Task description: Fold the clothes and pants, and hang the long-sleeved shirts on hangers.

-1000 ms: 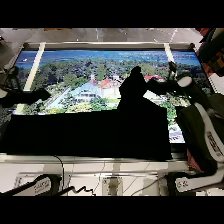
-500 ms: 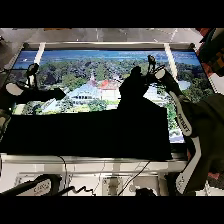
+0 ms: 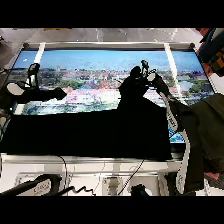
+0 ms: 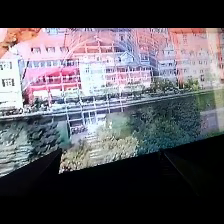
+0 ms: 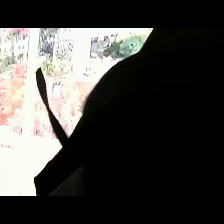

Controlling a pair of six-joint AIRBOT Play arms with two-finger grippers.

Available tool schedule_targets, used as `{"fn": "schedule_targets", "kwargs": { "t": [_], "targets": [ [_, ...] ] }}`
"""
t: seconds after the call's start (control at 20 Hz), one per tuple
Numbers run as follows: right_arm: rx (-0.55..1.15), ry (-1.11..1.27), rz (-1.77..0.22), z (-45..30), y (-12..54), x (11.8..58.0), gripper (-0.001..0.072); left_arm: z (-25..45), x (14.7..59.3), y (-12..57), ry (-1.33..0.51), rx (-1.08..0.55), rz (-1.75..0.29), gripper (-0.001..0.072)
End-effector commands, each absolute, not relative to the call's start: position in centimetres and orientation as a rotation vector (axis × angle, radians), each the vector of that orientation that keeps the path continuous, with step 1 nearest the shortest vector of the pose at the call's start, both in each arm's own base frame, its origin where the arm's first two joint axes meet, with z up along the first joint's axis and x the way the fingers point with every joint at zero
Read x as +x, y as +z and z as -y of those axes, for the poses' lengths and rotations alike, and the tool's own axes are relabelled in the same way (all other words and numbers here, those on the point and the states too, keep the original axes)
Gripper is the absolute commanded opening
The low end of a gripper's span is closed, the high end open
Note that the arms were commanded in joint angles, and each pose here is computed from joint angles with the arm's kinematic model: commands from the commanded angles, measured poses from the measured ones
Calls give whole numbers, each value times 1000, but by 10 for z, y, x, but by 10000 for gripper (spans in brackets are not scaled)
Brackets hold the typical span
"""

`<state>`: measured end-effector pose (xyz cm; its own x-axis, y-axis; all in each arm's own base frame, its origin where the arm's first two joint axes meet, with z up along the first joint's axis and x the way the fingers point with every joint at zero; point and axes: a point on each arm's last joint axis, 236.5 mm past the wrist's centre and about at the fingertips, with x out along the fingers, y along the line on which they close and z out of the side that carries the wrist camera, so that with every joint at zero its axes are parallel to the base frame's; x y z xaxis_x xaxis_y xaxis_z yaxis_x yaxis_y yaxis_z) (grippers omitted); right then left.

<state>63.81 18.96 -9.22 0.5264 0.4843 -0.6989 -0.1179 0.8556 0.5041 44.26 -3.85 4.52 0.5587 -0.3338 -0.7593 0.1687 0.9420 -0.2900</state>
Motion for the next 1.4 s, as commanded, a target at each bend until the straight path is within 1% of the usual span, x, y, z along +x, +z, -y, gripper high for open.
{"fn": "schedule_targets", "kwargs": {
  "t": [0.0, 0.15, 0.2, 0.3, 0.45, 0.6, 0.65, 0.75, 0.85, 1.0, 1.15, 1.25, 1.35],
  "targets": [
    [333, 443, -898, -203, -78, 641, 20, 38, 443, 45, -298, -193, -932, 700],
    [208, 567, -863, -222, -25, 623, 20, 42, 444, 47, -306, -215, -926, 699],
    [167, 618, -864, -227, -4, 610, 20, 46, 444, 50, -313, -237, -919, 700],
    [80, 768, -874, -243, 42, 572, 19, 55, 447, 56, -333, -292, -903, 700],
    [-70, 1098, -896, -260, 108, 483, 19, 69, 445, 58, -363, -293, -903, 699],
    [-163, 1443, -1036, -252, 152, 370, 20, 92, 441, 58, -410, -270, -911, 700],
    [-157, 1462, -1032, -251, 166, 357, 19, 99, 441, 58, -423, -263, -910, 699],
    [-220, 1461, -977, -245, 182, 346, 19, 111, 442, 57, -440, -251, -903, 699],
    [-280, 1410, -976, -235, 184, 346, 19, 124, 446, 50, -445, -258, -907, 699],
    [-252, 1370, -997, -234, 193, 340, 19, 155, 449, 26, -453, -299, -949, 700],
    [-287, 1317, -1003, -225, 197, 338, 19, 212, 446, -4, -518, -390, -1002, 700],
    [-319, 1230, -1029, -212, 197, 339, 19, 242, 439, -30, -540, -400, -1046, 700],
    [-350, 1172, -1000, -204, 207, 333, 18, 263, 428, -51, -563, -395, -1093, 700]
  ]
}}
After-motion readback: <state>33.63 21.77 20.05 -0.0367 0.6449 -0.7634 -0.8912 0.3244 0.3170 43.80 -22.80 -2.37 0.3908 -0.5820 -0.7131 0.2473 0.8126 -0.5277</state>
